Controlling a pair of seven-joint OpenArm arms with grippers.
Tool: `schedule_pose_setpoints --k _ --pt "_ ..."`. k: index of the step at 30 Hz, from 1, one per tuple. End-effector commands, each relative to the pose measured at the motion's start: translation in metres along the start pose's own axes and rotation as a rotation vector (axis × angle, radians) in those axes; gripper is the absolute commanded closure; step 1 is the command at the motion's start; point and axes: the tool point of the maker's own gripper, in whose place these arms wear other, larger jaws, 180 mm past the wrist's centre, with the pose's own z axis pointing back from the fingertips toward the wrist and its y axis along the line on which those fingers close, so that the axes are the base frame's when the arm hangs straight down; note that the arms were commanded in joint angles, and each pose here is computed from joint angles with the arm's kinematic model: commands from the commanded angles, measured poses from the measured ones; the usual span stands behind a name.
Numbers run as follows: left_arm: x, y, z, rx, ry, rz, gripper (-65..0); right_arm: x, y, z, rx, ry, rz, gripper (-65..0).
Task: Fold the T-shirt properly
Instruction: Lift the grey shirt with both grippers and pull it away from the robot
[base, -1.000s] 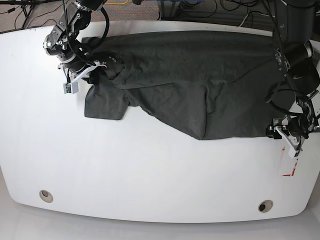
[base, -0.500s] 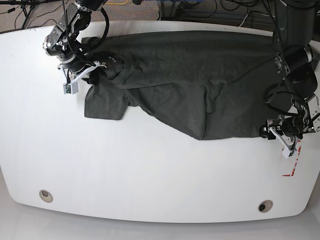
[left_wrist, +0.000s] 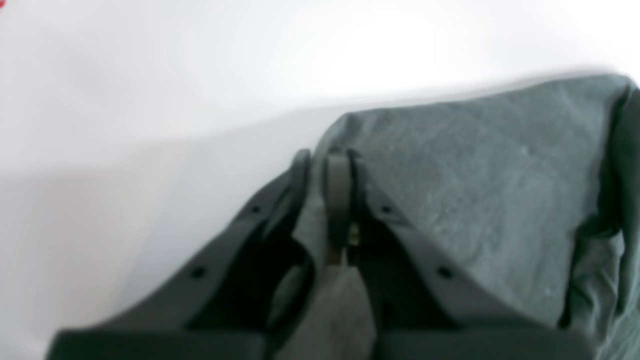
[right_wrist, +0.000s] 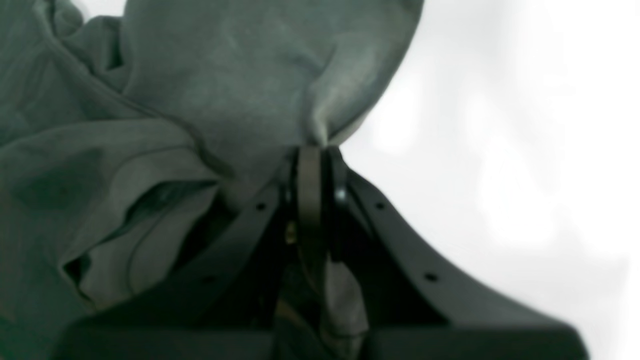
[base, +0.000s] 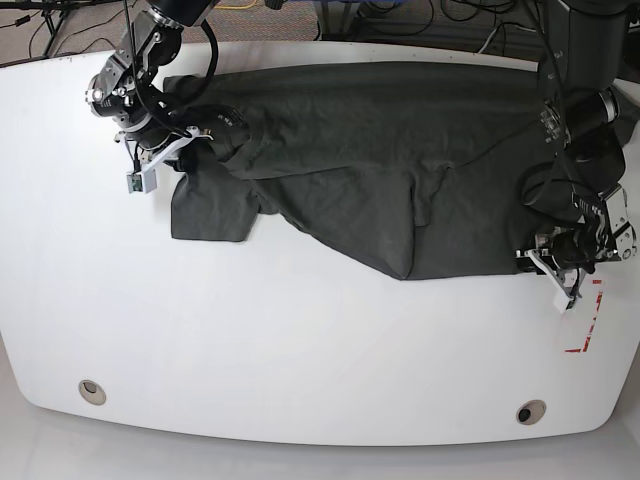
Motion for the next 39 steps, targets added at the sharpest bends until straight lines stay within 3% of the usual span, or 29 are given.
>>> schedule_pose_setpoints --k 1,12,23,32,39 --pt "0.014 0.006 0.007 0.019 -0.028 -0.014 -0.3 0.007 -0.002 0.002 -0.007 -0.014 0.009 0.0" --pt "0.033 0.034 0.046 0.112 -0.189 0.002 0.0 0.045 0.022 0.016 0.004 -0.084 0.166 0.0" --pt "0.047 0.047 0.083 0.193 -0.206 -0.019 0.0 0.078 0.041 0.018 0.022 -0.126 0.243 0.0" --pt "0.069 0.041 0.107 0.247 -0.240 -0.076 0.0 0.135 0.056 0.018 0.043 -0.217 0.360 0.0" --pt "0.112 0.024 0.135 0.280 -0.328 -0.133 0.0 0.193 0.053 0.026 0.020 -0.317 0.405 0.0"
